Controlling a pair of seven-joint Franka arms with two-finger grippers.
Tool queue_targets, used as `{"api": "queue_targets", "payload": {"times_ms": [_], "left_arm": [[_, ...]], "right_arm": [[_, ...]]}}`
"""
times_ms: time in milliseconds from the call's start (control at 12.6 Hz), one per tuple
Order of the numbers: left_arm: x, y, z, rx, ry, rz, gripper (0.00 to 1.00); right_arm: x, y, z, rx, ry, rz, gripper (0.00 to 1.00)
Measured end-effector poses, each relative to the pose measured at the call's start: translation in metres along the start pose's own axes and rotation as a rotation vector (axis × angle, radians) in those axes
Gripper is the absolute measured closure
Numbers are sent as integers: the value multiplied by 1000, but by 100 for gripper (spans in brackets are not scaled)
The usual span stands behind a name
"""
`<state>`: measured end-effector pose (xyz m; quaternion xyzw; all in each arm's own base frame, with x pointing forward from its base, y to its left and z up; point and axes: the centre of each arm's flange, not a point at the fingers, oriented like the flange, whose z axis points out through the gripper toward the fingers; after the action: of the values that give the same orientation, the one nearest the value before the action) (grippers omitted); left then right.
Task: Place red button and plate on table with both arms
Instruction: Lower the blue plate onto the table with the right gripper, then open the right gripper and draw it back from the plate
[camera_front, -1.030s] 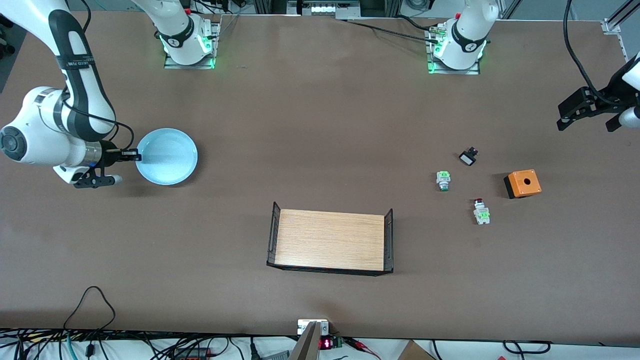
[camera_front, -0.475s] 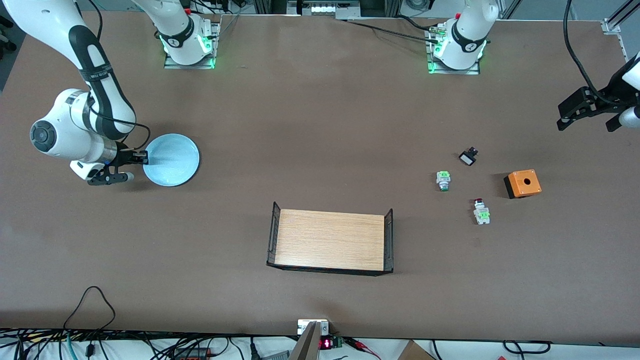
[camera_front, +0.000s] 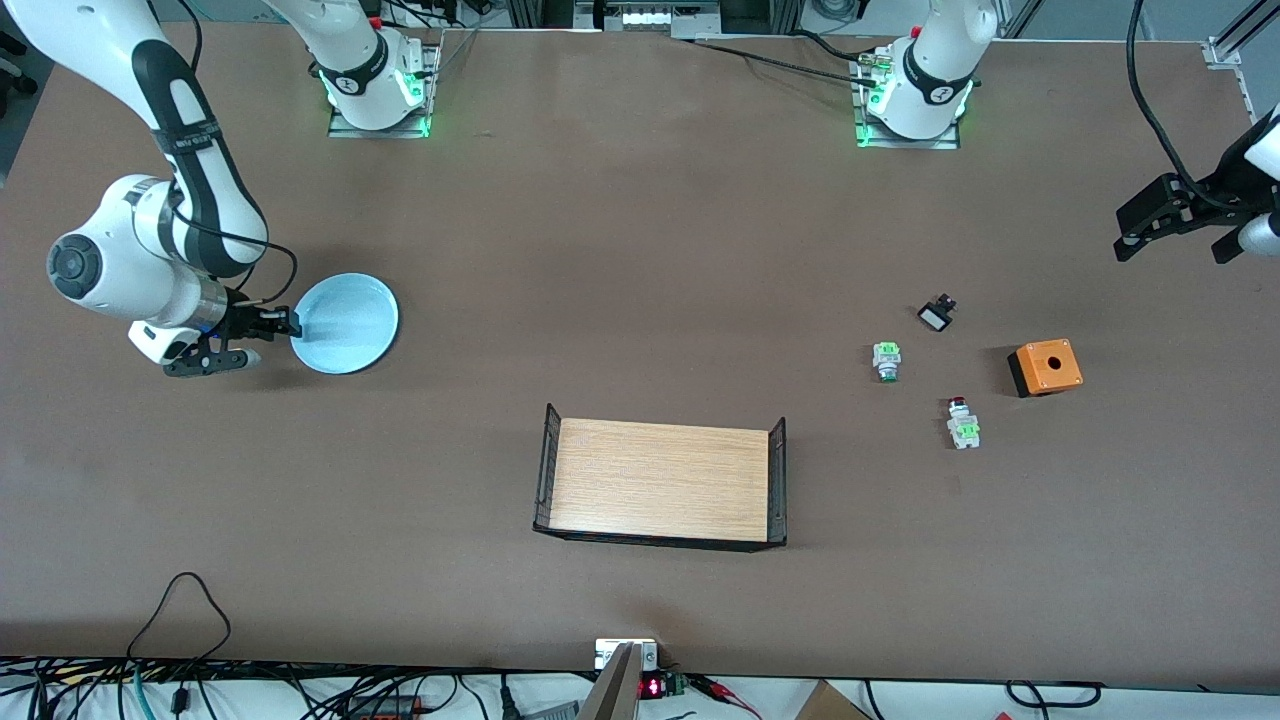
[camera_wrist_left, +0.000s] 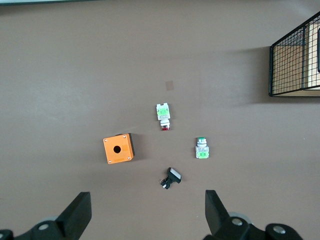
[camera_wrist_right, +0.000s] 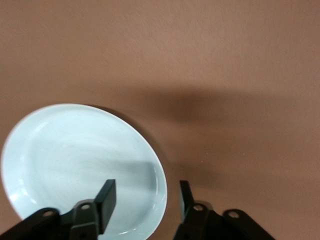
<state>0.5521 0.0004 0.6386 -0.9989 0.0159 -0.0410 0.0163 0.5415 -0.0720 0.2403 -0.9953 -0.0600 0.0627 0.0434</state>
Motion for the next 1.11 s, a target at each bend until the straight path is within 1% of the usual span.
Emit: {"api": "queue_targets", "payload": {"times_ms": [238, 317, 475, 634, 792, 872, 951, 1109], "left_arm": [[0, 1, 0, 0, 1, 3, 0], [0, 4, -1, 0, 1, 8, 0], [0, 11, -1, -1, 3, 18, 0], [0, 11, -3, -8, 4, 15, 0], [-1, 5, -3, -24, -9, 1, 0], [-2, 2, -5, -29, -13, -6, 0], [-4, -2, -7, -31, -21, -14, 0], [-5, -7, -9, -31, -28, -22, 0]], "right_arm": [[20, -21, -48, 23, -2, 70, 3], [28, -33, -61, 29, -1, 98, 0], [39, -56, -82, 33, -5, 133, 0], [47, -69, -107, 27, -25, 156, 0], [55, -82, -153, -1, -42, 183, 0], [57, -93, -180, -21, -42, 194, 0], [58, -106, -207, -45, -33, 195, 0], [60, -123, -254, -87, 3, 185, 0]]}}
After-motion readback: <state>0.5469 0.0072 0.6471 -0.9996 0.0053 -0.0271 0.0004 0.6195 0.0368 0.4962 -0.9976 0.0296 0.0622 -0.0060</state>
